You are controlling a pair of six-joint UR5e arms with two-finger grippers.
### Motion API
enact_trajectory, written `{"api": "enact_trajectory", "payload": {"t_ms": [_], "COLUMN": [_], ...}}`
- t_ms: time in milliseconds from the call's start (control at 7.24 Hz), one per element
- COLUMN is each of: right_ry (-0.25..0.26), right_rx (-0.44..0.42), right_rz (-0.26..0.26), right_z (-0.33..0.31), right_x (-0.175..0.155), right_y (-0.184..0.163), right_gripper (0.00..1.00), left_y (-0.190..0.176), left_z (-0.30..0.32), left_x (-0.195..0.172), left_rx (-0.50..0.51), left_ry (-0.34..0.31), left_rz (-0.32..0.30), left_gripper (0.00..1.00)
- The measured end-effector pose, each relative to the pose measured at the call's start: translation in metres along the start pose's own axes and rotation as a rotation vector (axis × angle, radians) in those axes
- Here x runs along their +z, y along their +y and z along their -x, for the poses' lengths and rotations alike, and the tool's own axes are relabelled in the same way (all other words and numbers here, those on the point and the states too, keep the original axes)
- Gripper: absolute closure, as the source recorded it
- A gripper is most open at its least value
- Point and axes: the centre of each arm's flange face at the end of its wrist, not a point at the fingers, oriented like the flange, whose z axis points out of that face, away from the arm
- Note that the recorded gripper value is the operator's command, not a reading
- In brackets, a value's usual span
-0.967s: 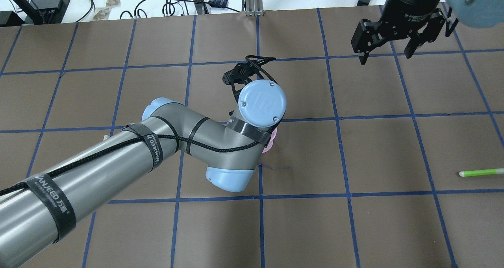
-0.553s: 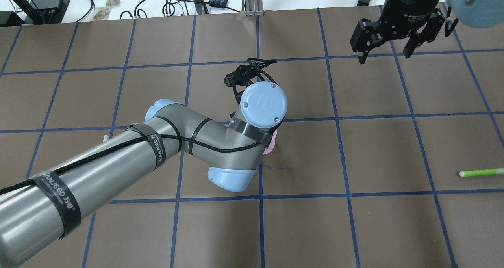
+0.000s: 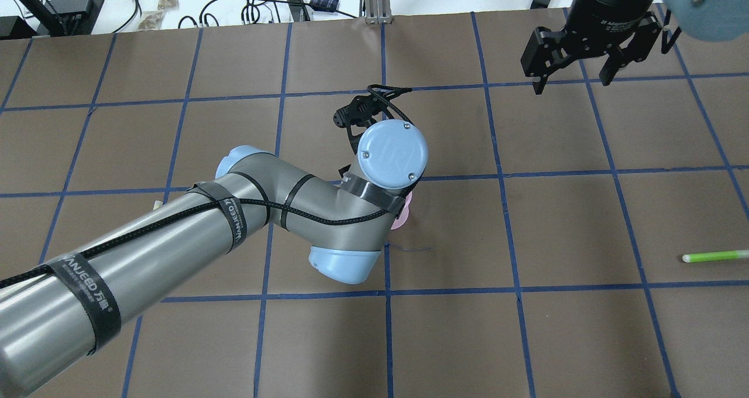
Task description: Insert purple and pink pens into pink cup
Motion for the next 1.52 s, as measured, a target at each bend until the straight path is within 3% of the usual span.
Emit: {"api": "enact_trajectory", "payload": {"t_ms": [276, 553, 967, 1244, 1520], "right_ry": [0.001, 0.000, -0.035, -0.076, -0.082], "right_rx": [0.002, 0.009, -0.013, -0.009, -0.005], "right_rz": [-0.002, 0.000, -0.008, -0.019, -0.029], "right_z": [0.000, 0.002, 0.012, 0.017, 0.017], "right_x": [0.000, 0.000, -0.005, -0.010, -0.016], "right_y": [0.000, 0.000, 0.004, 0.006, 0.006], "right_gripper": [0.00, 0.00, 0.00, 0.00, 0.00], "left_y": [-0.008, -0.045, -0.154, -0.208, -0.229], "left_z": [-0.001, 0.003, 0.052, 0.113, 0.162], "left_x": [-0.012, -0.027, -0.059, -0.085, -0.105], "left_rx": [0.019, 0.112, 0.307, 0.341, 0.332], "left_ry": [0.021, 0.011, -0.057, -0.058, -0.024], "left_rz": [-0.015, 0.000, 0.205, 0.335, 0.430], "left_gripper": [0.00, 0.00, 0.00, 0.00, 0.00]}}
